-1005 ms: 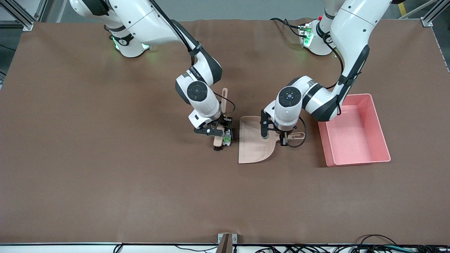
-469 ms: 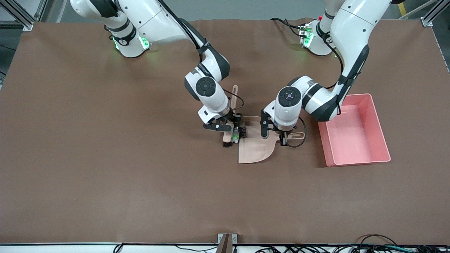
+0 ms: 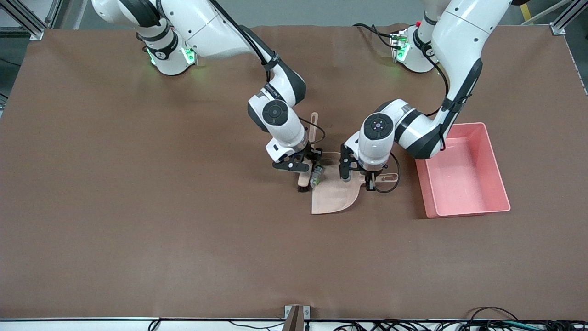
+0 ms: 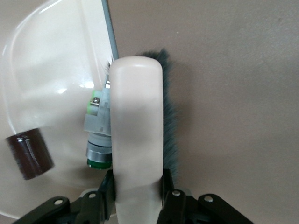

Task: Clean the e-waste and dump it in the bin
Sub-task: 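Sweep the component and capacitor with the brush into the held dustpan, then lift the dustpan with the left gripper while the right gripper withdraws the brush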

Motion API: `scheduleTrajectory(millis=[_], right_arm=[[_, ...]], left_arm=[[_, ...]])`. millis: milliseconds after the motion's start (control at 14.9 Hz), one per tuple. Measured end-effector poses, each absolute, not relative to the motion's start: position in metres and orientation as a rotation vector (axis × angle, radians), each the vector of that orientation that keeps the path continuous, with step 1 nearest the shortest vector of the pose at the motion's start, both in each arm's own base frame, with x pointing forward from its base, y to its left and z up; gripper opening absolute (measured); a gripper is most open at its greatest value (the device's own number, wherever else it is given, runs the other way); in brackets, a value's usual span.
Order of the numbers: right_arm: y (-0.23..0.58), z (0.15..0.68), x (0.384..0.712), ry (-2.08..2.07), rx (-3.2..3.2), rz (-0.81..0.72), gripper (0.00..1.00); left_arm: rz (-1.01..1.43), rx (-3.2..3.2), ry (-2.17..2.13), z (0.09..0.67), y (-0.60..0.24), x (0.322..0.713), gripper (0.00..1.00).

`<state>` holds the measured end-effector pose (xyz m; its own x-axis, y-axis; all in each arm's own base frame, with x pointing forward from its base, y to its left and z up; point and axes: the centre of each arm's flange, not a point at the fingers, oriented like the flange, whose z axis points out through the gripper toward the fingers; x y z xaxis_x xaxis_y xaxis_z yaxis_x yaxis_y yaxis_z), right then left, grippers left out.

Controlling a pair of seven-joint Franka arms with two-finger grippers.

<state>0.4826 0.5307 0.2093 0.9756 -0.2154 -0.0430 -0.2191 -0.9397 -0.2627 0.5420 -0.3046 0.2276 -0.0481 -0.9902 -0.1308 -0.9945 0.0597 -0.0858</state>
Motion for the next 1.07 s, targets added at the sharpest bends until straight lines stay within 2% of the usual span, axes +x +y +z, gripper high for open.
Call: scheduleTrajectory(millis=[402,670,871,1072], right_arm=[[0.566,0.232,0.471,0.411,-2.797,0.014,0.43],[0.565,0.238,0.475,0.43,-2.819,0.048,0.43],[0.539,0.239,0.498,0.454,-2.858,0.083,0.43],[0.487,0.249,0.532,0.441,-2.859,0.043,0.43]], left_arm=[[0.042,-2.056,2.167,0.227,-0.304,0.542,0.33],[0.043,-2.057,2.167,0.227,-0.304,0.543,0.33],[0.045,-2.061,2.163,0.226,-0.303,0.543,0.33],[0.044,-2.073,2.153,0.226,-0.302,0.544,0.33]])
